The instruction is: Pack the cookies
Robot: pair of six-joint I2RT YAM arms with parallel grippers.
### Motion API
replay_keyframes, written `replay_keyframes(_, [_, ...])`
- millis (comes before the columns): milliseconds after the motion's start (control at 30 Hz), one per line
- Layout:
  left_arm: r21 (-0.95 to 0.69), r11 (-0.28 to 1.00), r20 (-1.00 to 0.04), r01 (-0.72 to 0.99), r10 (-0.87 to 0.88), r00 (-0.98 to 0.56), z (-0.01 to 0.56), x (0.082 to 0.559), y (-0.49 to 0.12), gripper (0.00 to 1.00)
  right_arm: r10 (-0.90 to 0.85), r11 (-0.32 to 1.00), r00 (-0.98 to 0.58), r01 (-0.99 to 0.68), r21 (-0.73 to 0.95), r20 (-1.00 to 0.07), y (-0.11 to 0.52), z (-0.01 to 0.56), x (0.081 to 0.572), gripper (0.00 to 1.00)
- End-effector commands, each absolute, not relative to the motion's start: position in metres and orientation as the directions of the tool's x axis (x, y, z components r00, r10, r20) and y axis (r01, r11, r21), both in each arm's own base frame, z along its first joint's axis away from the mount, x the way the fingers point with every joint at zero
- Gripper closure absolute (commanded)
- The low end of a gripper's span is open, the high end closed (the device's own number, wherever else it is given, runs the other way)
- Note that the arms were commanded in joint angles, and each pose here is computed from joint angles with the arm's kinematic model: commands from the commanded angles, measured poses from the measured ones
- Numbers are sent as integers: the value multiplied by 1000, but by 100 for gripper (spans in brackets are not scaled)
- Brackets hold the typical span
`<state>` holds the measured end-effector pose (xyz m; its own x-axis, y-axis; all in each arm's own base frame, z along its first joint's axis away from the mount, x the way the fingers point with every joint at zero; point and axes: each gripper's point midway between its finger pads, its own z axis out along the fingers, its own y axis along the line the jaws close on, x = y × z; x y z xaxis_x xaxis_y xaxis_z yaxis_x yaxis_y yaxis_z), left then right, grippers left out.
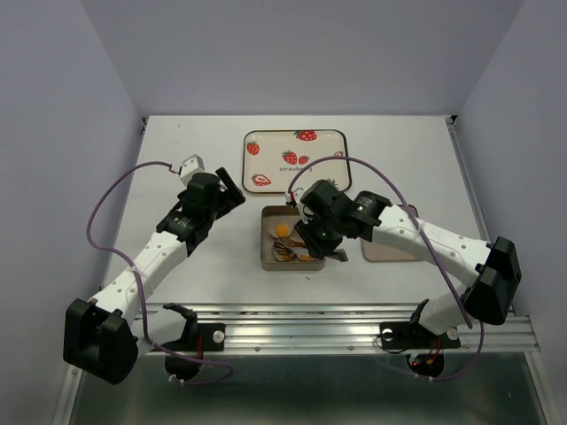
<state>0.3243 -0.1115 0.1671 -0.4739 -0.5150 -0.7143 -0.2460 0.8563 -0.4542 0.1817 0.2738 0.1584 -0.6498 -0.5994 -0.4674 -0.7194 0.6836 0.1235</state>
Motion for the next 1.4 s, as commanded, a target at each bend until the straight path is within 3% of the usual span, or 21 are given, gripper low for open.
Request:
replay_keyframes(0, [-453,855,-734,-252,-518,-439,176,327,-105,1,-599,677,-622,-730,95,-504,280,160,190,67])
replay_keyframes(433, [-448,859,-736,-250,-512,-442,176,329,-106,1,-598,670,-610,-736,93,-521,284,164,193,51])
replay_keyframes(733, [-455,856,-734,-246,-517,-441,177,328,-107,1,-580,664,-595,-741,101,-557,286,177,194,51])
replay_keyframes(1067, [-471,852,-733,-230,-522,-435,184,327,-109,1,-478,668,-542,-735,115,-691,287,232,199,52])
replay_keyframes(1200, [-475,852,-737,-223,-523,-429,189,327,-109,1,-389,751,-526,-657,71,-756,278,253,218,52])
replay_keyframes(1367, [-470,855,-740,-220,-517,-429,192,330,-110,1,-247,897,-517,-443,9,-820,253,267,271,53])
